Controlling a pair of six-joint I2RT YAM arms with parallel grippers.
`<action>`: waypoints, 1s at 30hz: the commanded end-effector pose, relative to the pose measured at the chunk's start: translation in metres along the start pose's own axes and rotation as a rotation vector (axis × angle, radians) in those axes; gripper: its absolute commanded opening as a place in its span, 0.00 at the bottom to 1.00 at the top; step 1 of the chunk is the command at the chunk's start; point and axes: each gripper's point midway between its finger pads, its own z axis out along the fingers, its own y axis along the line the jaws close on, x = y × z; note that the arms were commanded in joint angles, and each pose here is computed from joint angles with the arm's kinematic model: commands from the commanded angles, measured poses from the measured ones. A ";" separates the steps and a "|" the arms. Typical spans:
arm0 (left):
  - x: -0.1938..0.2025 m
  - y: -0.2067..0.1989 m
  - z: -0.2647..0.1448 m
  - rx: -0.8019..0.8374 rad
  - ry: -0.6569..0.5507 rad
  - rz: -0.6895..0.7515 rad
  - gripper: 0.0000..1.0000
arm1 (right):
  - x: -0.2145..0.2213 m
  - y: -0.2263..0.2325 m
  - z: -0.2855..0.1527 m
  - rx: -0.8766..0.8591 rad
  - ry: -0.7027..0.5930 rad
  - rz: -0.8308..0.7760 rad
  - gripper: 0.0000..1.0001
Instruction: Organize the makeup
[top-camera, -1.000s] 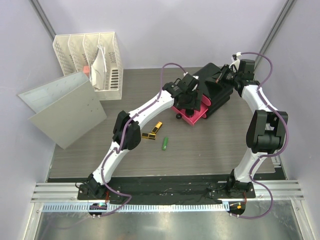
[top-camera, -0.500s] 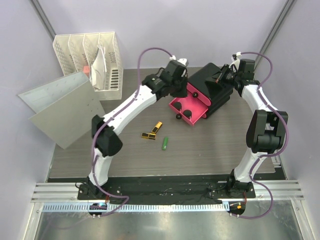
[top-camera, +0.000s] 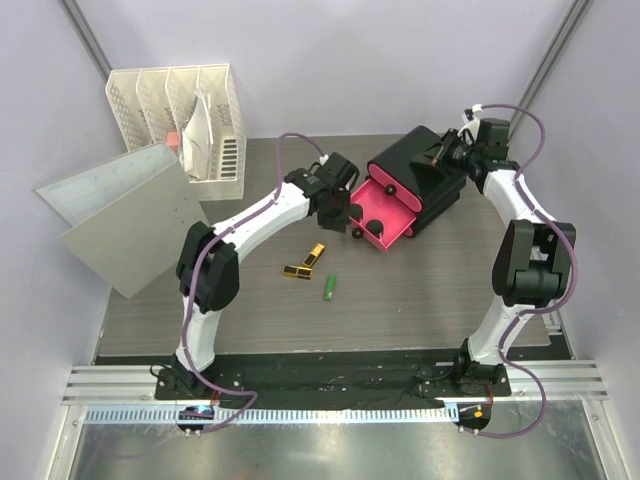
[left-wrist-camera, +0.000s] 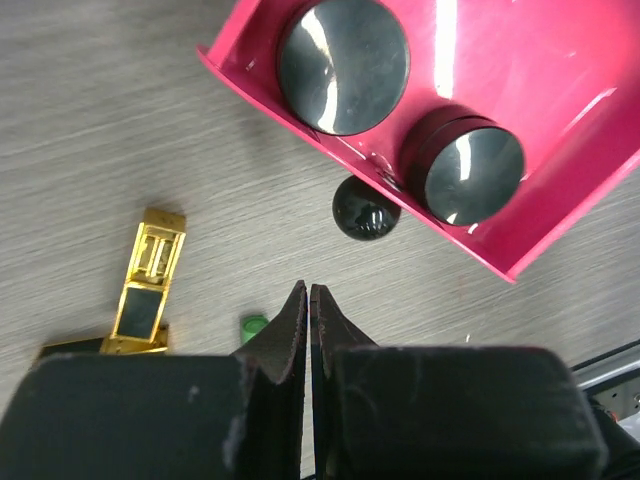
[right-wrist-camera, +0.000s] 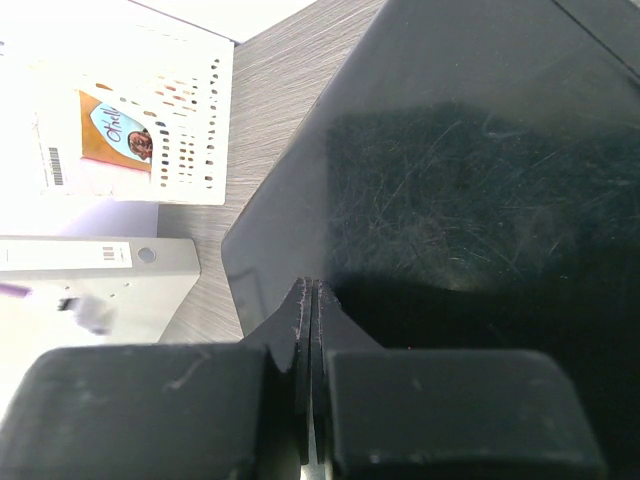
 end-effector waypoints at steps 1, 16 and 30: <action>0.003 -0.014 0.008 0.058 0.042 -0.066 0.00 | 0.088 -0.083 0.003 0.272 0.239 0.159 0.01; 0.008 -0.024 0.063 0.134 0.062 -0.205 0.00 | 0.089 -0.083 0.004 0.271 0.242 0.163 0.01; -0.037 -0.059 0.069 0.257 -0.052 -0.218 0.00 | 0.090 -0.085 0.005 0.272 0.246 0.161 0.01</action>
